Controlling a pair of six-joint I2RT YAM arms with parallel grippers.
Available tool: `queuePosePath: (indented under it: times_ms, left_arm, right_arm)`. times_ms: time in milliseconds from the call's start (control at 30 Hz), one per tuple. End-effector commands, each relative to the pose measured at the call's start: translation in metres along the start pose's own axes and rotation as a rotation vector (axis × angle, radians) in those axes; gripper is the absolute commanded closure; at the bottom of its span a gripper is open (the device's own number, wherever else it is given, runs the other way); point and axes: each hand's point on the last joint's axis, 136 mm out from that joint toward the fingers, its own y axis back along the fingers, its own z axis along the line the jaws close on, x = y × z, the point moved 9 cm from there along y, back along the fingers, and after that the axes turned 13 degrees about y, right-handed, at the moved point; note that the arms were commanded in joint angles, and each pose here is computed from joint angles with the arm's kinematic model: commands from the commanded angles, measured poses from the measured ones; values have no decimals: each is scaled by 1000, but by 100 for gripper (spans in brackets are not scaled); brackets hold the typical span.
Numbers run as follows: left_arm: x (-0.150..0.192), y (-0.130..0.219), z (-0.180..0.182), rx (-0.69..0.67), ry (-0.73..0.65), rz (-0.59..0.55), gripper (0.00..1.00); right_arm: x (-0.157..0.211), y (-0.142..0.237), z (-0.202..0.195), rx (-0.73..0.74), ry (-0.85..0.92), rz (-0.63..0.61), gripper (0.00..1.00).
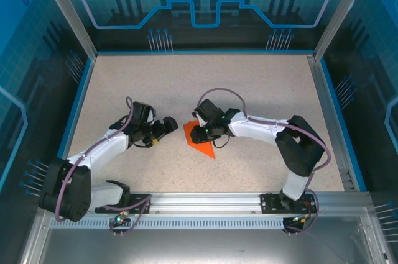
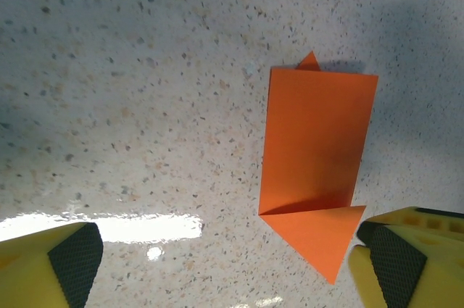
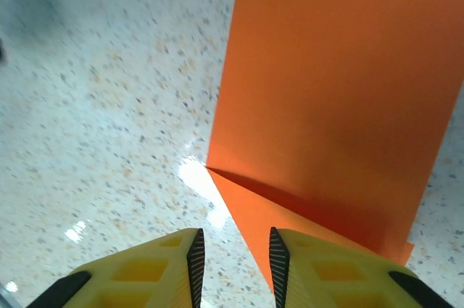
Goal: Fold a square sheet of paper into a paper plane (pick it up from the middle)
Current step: Move the paper to the center of the table.
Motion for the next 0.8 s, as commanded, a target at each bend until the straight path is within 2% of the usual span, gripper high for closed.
queuePosePath:
  times_ms: [0, 267, 600, 767]
  left_arm:
    - [9, -7, -1, 17, 17, 38, 2]
    - [24, -19, -10, 42, 14, 106, 4]
    - [41, -42, -20, 44, 31, 214, 21]
    - [48, -51, -23, 38, 45, 245, 25]
  right_arm:
    - [3, -3, -11, -6, -108, -52, 70]
    - [14, -15, -31, -3, -184, -26, 74]
    - [36, -32, -56, -14, -292, 21, 74]
    - [41, -33, -65, -31, -329, 21, 75]
